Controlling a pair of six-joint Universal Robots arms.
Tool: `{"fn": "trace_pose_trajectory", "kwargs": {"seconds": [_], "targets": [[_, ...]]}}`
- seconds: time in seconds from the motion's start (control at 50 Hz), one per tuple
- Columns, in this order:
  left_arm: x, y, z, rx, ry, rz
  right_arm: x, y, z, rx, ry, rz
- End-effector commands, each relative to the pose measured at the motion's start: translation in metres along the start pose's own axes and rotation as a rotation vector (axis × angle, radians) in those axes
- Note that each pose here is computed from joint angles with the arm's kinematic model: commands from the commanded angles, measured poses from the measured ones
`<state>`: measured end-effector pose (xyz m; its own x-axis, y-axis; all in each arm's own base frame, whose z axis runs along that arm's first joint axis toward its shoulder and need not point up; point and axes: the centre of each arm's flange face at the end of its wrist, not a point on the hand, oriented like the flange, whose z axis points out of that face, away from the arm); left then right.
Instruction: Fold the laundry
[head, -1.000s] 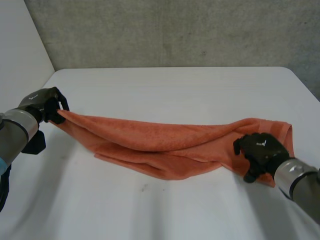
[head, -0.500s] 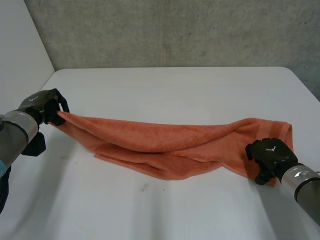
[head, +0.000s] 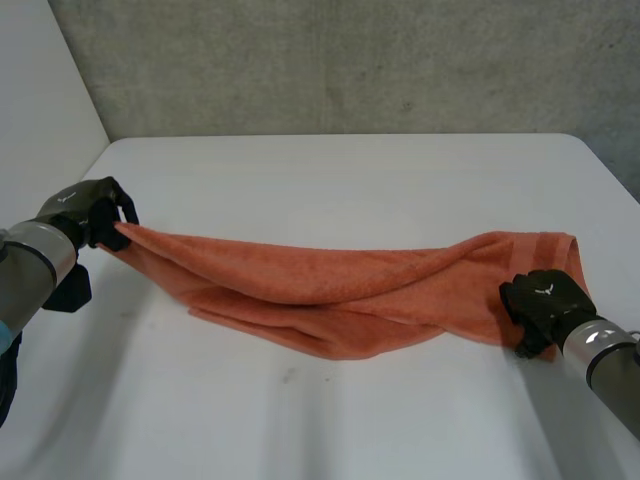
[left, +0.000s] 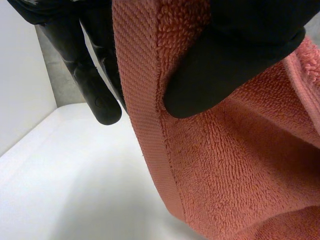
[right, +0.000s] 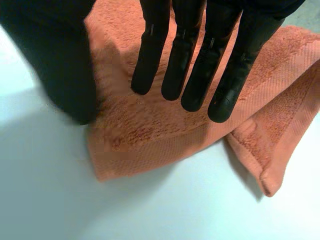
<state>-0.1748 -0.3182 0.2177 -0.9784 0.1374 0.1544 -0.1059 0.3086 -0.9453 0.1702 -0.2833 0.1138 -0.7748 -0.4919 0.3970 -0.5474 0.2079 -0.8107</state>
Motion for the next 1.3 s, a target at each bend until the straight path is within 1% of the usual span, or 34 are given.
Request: {"fn": "trace_pose_trajectory", "kwargs": {"seconds": [0.02,0.24,0.4,0.44,0.46,0.5,0.56,0.58,0.6,0.62,0.64,0.66,0.68,0.7,0.74,0.76,0.78,0.8,0.84,0.86,0.9,0.96,0.98,1.0,1.02,1.04,1.06,1.08,1.1,1.14,1.16,1.2,1.26,1.3], "targets": [[0.000,0.000,0.000,0.000,0.002,0.000,0.005,-0.005,0.004,0.025,0.017,-0.008],[0.001,-0.001,0.000,0.002,0.003,0.000,0.010,-0.008,0.013,0.044,0.032,-0.017],[0.001,-0.002,-0.003,0.003,0.003,0.004,0.028,-0.034,0.009,0.108,0.090,-0.041],[0.003,-0.007,-0.005,0.018,0.008,0.007,0.047,-0.079,-0.023,0.210,0.157,-0.076],[0.004,-0.015,-0.010,0.043,0.008,0.010,0.047,-0.079,-0.023,0.211,0.157,-0.076],[0.005,-0.024,-0.016,0.073,0.012,0.012,0.063,-0.123,-0.059,0.286,0.206,-0.100],[0.009,-0.046,-0.032,0.147,0.024,0.018,0.070,-0.138,-0.071,0.297,0.211,-0.100],[0.009,-0.047,-0.032,0.147,0.024,0.018,0.076,-0.151,-0.081,0.296,0.210,-0.100],[0.011,-0.058,-0.041,0.187,0.028,0.021,0.085,-0.162,-0.090,0.287,0.217,-0.101],[0.012,-0.070,-0.050,0.228,0.031,0.023,0.085,-0.162,-0.090,0.287,0.217,-0.101],[0.012,-0.070,-0.050,0.228,0.031,0.023,0.097,-0.173,-0.100,0.279,0.234,-0.101],[0.014,-0.081,-0.060,0.270,0.037,0.026,0.108,-0.183,-0.111,0.270,0.254,-0.101],[0.015,-0.090,-0.070,0.306,0.039,0.032,0.108,-0.183,-0.111,0.270,0.255,-0.101],[0.015,-0.090,-0.070,0.306,0.039,0.032,0.117,-0.191,-0.122,0.255,0.271,-0.104],[0.017,-0.098,-0.081,0.339,0.035,0.083,0.123,-0.197,-0.131,0.233,0.281,-0.116],[0.017,-0.098,-0.081,0.339,0.035,0.083,0.126,-0.197,-0.135,0.193,0.272,-0.131],[0.017,-0.100,-0.085,0.344,0.029,0.123,0.126,-0.197,-0.135,0.192,0.272,-0.131],[0.017,-0.100,-0.085,0.344,0.029,0.123,0.126,-0.199,-0.140,0.169,0.260,-0.154],[0.017,-0.096,-0.086,0.326,0.013,0.209,0.124,-0.199,-0.142,0.143,0.248,-0.179],[0.017,-0.096,-0.086,0.326,0.013,0.210,0.124,-0.197,-0.139,0.122,0.237,-0.195],[0.015,-0.089,-0.081,0.290,-0.004,0.271,0.125,-0.193,-0.134,0.104,0.231,-0.208],[0.014,-0.085,-0.079,0.264,-0.008,0.293,0.122,-0.177,-0.116,0.038,0.184,-0.199],[0.011,-0.075,-0.070,0.212,-0.014,0.304,0.118,-0.164,-0.103,-0.009,0.141,-0.185],[0.009,-0.062,-0.059,0.149,-0.016,0.312,0.117,-0.164,-0.102,-0.010,0.141,-0.185],[0.009,-0.062,-0.059,0.148,-0.016,0.312,0.114,-0.151,-0.090,-0.053,0.103,-0.169],[0.006,-0.049,-0.050,0.087,-0.016,0.317,0.110,-0.140,-0.079,-0.094,0.067,-0.155],[0.004,-0.038,-0.041,0.034,-0.015,0.323,0.110,-0.139,-0.079,-0.094,0.066,-0.155],[0.004,-0.038,-0.041,0.033,-0.015,0.324,0.107,-0.128,-0.069,-0.135,0.037,-0.152],[0.002,-0.027,-0.033,-0.013,-0.015,0.330,0.107,-0.128,-0.069,-0.136,0.037,-0.152],[0.001,-0.016,-0.025,-0.053,-0.011,0.339,0.098,-0.111,-0.049,-0.198,-0.020,-0.158],[0.001,-0.006,-0.016,-0.088,-0.005,0.352,0.098,-0.111,-0.049,-0.199,-0.021,-0.158],[0.002,0.000,-0.007,-0.108,0.007,0.366,0.089,-0.102,-0.027,-0.216,-0.042,-0.176],[0.003,0.003,0.012,-0.105,0.017,0.399,0.087,-0.103,-0.015,-0.196,-0.026,-0.193],[0.007,-0.003,0.023,-0.068,0.023,0.416,0.085,-0.117,0.008,-0.110,0.045,-0.245]]}}
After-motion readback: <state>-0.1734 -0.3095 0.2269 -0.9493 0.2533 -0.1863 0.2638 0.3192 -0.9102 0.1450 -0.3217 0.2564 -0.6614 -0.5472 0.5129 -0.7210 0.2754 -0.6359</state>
